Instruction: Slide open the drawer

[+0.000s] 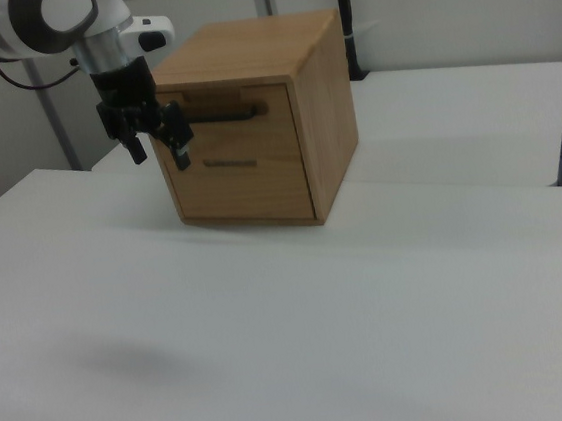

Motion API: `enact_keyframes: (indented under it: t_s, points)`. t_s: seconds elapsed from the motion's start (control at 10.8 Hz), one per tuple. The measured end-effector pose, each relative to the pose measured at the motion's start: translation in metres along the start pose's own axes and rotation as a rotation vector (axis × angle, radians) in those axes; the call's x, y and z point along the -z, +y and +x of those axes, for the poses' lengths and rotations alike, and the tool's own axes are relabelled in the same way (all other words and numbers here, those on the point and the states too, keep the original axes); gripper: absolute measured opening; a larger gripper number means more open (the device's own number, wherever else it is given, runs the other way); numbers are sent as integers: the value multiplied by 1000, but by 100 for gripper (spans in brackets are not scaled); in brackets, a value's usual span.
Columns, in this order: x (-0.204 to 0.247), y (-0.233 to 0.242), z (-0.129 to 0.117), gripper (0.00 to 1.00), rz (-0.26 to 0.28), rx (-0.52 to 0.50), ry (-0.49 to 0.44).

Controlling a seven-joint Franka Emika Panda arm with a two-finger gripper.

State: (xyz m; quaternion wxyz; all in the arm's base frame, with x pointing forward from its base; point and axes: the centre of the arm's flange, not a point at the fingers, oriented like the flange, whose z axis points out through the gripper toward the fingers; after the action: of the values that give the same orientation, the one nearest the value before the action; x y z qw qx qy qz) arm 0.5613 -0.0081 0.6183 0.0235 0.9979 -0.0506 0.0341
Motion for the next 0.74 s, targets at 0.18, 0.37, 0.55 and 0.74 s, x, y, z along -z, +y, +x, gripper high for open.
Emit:
enact_keyframes:
  t_s: [0.18, 0.37, 0.55, 0.74]
  points:
    - [-1, 0, 0, 100, 0, 0, -2]
    - [-1, 0, 0, 100, 0, 0, -3]
    - [-2, 0, 1, 100, -1, 0, -4]
    - [-3, 0, 1, 100, -1, 0, -5]
